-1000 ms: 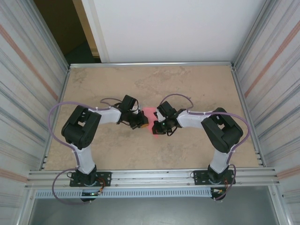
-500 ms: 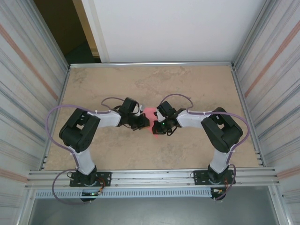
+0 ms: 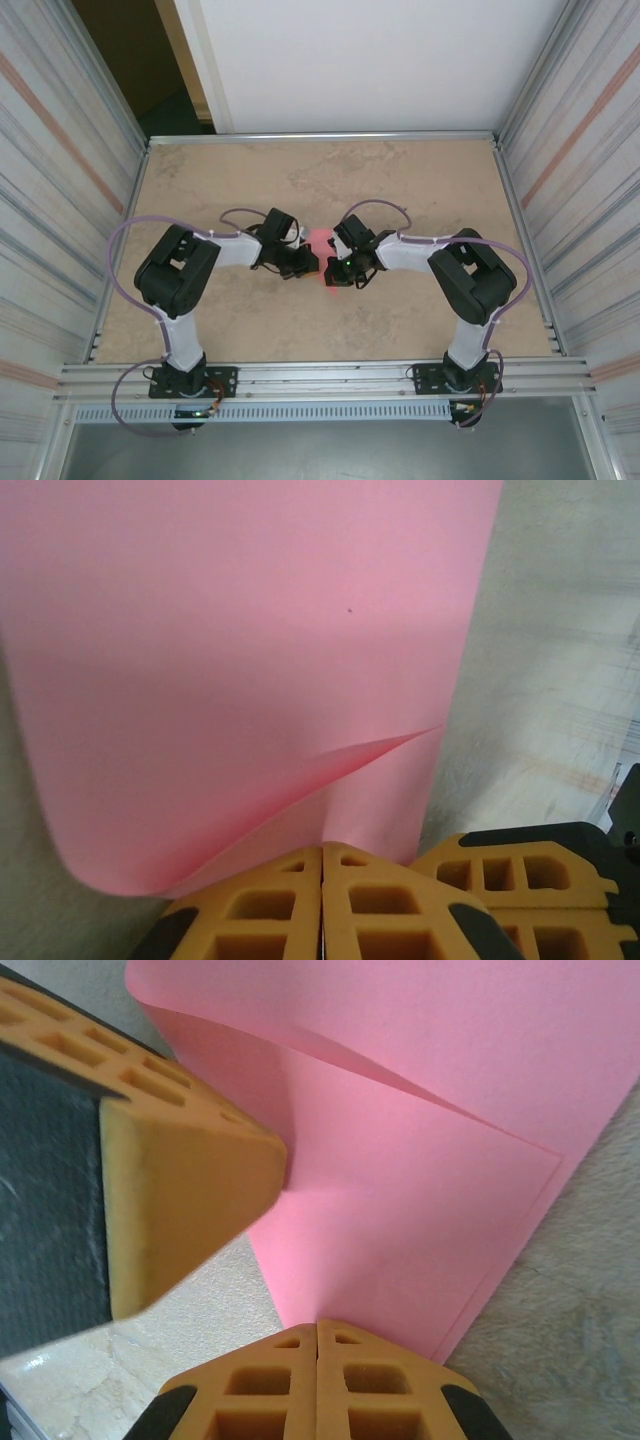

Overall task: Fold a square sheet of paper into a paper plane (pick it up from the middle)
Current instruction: Third fold the triangle at the center of the table.

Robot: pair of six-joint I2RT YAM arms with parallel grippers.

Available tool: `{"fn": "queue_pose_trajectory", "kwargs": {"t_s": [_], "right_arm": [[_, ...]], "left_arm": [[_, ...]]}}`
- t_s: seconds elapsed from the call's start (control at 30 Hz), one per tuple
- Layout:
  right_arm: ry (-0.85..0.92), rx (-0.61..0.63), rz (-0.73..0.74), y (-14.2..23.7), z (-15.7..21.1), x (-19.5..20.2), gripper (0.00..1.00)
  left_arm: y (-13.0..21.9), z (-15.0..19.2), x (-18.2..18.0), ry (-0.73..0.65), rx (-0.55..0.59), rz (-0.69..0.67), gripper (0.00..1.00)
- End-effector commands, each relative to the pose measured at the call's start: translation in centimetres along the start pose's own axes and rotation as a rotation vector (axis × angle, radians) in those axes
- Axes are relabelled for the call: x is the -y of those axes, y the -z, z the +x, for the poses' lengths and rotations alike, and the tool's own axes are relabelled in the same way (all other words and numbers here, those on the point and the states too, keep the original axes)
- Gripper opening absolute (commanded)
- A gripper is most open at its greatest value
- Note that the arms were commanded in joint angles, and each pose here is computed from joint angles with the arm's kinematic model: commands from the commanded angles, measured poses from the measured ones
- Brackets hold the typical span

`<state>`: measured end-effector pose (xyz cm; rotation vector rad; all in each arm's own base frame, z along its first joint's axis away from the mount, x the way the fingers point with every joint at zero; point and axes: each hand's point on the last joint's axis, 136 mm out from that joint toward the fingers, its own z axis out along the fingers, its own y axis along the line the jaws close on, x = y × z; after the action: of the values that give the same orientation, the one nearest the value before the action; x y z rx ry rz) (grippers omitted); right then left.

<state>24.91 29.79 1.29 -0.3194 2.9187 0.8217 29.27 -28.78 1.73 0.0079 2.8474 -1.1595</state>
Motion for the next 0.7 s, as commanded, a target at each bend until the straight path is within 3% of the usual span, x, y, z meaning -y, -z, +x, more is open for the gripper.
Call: {"fn": "queue_pose_trajectory", "kwargs": {"t_s": [0.0,0.4,0.53,0.67], "right_arm": [[-0.100,-0.161,0.204,-1.5,4.9,5.7,0.00],[-0.106,-0.148,0.195,-1.1,4.5,5.7,0.01],[-0.084,-0.110,0.129,-0.8,3.0,3.9,0.03],[-0.065,0.008,-0.001,1.1,-0.3,0.0,0.10]], "left_arm": [[0.5,-1.1,-3.9,0.040,0.009,-0.119,0.09],[3.6,-5.3,-8.0,0.090,0.072,-0.168,0.10],[5.0,-6.9,-6.5,0.070,0.115,-0.135,0.10],[6.9,-7.4,-3.3,0.053,0.177,-0.054,0.13]]}}
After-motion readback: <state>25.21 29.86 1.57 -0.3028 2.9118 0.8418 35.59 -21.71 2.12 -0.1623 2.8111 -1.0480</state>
